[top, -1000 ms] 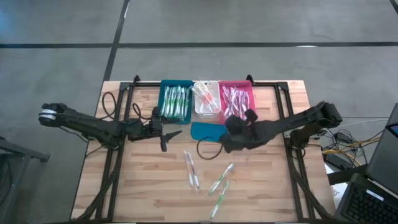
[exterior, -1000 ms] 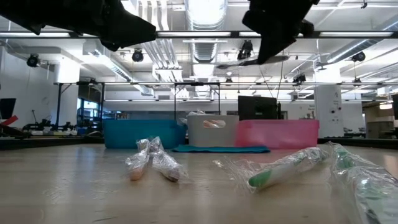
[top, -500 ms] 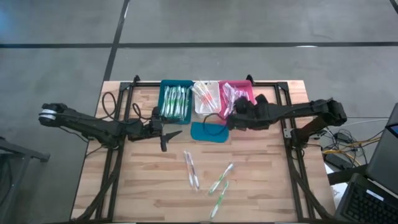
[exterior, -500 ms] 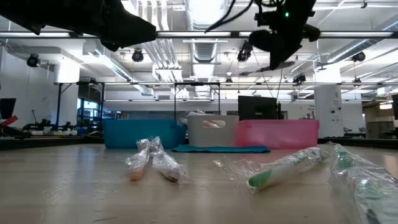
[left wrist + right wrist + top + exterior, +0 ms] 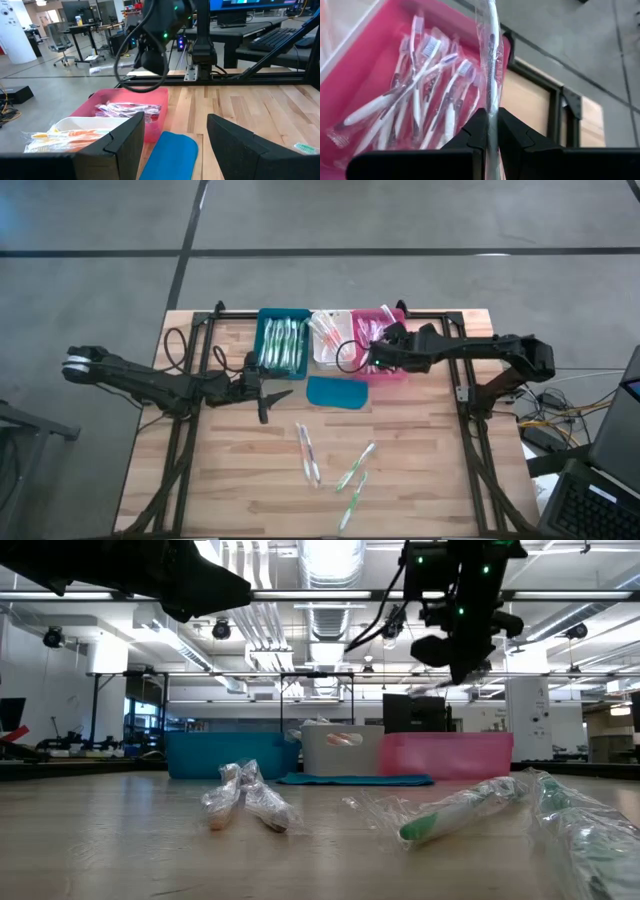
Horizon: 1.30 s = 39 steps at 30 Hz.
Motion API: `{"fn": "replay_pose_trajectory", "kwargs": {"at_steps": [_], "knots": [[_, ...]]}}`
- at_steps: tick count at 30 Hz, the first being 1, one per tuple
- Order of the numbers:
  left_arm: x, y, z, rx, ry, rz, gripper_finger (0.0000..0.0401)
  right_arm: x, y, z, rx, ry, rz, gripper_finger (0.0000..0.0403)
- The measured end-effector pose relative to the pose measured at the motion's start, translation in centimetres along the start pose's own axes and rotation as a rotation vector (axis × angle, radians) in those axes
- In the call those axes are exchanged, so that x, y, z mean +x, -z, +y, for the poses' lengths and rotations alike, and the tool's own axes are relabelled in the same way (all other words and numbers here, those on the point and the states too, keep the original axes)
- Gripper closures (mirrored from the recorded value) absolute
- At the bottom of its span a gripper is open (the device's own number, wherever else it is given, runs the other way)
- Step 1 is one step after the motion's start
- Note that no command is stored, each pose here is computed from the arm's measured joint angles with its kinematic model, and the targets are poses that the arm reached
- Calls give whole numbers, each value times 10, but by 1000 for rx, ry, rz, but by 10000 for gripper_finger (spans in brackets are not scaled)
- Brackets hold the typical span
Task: Pick & Place Toothbrushes
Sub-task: Put the right purple toothbrush into the pink bin
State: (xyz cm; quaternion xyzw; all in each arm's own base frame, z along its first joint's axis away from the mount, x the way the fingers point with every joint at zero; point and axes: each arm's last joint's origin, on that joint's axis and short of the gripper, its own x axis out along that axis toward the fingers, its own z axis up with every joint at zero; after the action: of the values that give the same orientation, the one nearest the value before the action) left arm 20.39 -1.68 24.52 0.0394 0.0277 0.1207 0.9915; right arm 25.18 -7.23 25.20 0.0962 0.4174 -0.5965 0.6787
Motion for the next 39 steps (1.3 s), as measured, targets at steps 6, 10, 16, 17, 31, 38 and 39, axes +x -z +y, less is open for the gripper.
{"fn": "replay_pose_trajectory", "kwargs": {"at_steps": [6, 10, 16, 17, 31, 38, 39], "knots": [[0, 0, 0, 0, 0, 0, 181, 27, 4, 3, 21, -67, 44, 380], [0, 0, 0, 0, 0, 0, 181, 46, 7, 2, 48, -101, 79, 380], [0, 0, 0, 0, 0, 0, 181, 69, 15, 3, 88, -195, 108, 380], [0, 0, 0, 0, 0, 0, 181, 72, 15, 4, 100, -215, 110, 380], [0, 0, 0, 0, 0, 0, 181, 90, 36, 5, 150, -275, 133, 380], [0, 0, 0, 0, -1, 0, 181, 91, 37, 5, 172, -279, 139, 380], [0, 0, 0, 0, -1, 0, 181, 91, 38, 6, 172, -277, 142, 380]]}}
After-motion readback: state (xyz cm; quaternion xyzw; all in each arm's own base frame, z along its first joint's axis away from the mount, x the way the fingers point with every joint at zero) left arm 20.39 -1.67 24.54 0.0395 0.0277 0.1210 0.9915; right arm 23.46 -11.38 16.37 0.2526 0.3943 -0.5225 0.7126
